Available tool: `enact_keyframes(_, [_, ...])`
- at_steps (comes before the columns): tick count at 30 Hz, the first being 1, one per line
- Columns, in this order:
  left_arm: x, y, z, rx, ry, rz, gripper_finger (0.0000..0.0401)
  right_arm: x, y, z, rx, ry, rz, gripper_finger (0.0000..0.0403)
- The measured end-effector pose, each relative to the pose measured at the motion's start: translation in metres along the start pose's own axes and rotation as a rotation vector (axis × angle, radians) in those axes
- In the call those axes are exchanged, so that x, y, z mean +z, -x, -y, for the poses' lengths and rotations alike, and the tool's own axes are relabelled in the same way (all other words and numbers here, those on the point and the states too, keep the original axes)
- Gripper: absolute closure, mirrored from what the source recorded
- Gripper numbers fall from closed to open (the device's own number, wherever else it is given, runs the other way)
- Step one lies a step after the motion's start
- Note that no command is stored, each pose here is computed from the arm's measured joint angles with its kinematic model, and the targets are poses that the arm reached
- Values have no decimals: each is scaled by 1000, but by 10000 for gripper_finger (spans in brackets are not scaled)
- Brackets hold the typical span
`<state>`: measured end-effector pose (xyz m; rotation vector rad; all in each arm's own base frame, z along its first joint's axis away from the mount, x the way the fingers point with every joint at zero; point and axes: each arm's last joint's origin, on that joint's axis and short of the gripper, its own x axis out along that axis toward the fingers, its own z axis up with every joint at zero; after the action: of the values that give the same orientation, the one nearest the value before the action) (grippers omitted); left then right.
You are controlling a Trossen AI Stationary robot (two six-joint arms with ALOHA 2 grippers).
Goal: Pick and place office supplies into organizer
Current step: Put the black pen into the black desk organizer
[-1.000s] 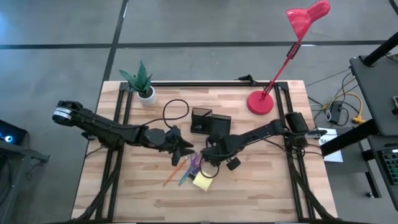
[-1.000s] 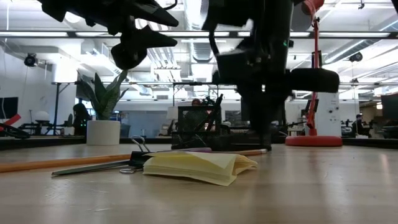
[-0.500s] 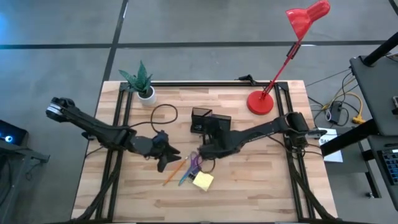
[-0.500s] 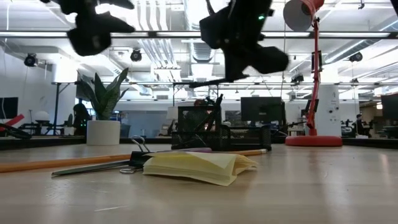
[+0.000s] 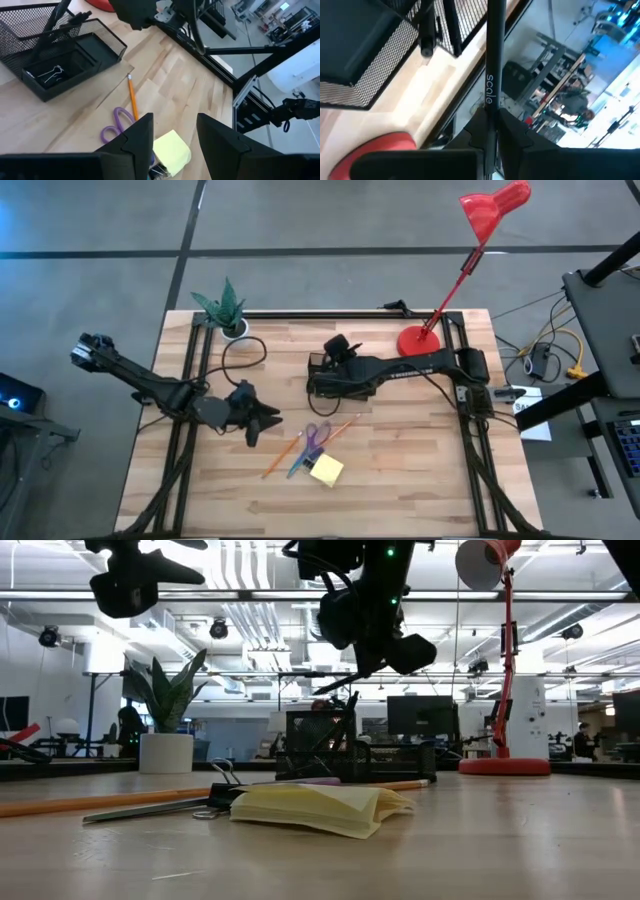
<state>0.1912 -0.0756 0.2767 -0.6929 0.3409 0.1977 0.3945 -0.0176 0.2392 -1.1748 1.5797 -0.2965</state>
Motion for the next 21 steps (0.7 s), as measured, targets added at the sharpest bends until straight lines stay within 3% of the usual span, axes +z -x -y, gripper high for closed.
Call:
enact_keyframes(10, [-1, -2, 0, 13, -2, 6, 265, 21, -27, 1, -71, 170, -8, 390])
enact_keyframes(15, [-1, -2, 0, 8, 2, 11, 265, 25, -48, 7, -74, 193, -109, 392])
enact_keyframes(21, [-1, -2, 0, 10, 9, 9, 265, 22, -39, 14, -33, 160, -90, 397])
